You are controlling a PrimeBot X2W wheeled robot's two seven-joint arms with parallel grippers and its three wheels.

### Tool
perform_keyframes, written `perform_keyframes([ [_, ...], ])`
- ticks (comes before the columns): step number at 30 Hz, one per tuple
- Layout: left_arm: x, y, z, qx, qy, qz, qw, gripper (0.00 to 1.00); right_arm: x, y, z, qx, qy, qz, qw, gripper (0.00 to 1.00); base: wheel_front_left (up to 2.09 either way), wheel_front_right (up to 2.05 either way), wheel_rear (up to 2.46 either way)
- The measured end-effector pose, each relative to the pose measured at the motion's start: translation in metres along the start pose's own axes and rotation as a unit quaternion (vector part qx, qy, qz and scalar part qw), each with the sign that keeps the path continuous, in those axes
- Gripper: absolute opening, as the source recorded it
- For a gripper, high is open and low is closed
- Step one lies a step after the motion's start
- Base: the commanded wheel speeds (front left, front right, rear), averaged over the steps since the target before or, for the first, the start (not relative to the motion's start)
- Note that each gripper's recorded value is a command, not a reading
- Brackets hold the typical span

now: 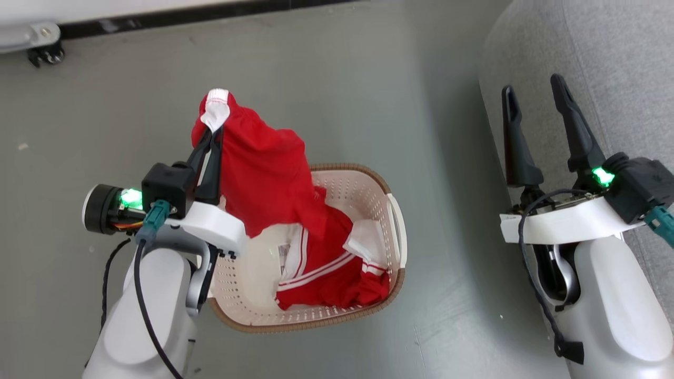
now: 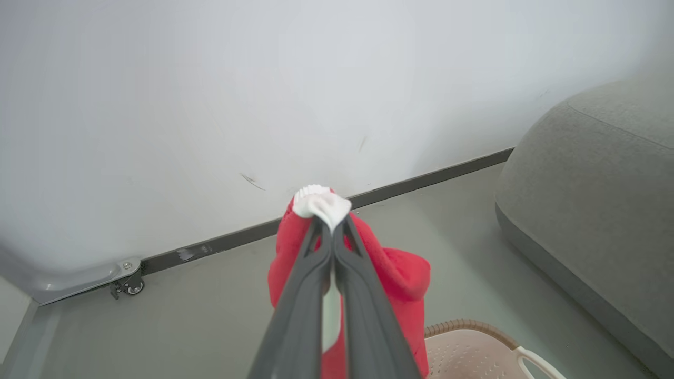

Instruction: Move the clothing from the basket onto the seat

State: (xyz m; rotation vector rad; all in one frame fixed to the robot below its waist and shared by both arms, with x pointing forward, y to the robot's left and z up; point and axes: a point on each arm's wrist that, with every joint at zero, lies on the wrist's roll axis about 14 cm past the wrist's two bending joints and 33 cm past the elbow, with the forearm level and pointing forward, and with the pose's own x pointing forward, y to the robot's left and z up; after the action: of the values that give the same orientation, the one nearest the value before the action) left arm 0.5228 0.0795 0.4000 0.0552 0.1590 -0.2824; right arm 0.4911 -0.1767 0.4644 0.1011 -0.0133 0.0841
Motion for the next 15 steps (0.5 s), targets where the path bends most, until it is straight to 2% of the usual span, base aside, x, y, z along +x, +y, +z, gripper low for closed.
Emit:
perform_keyframes([
  [15, -0.031, 0.001, 0.077, 0.005, -0.09, -0.014, 0.996, 0.0, -0.028, 0.016, 0.019, -0.019, -0.005, 0.024, 1.0, 1.0, 0.0, 0.0, 0.0],
])
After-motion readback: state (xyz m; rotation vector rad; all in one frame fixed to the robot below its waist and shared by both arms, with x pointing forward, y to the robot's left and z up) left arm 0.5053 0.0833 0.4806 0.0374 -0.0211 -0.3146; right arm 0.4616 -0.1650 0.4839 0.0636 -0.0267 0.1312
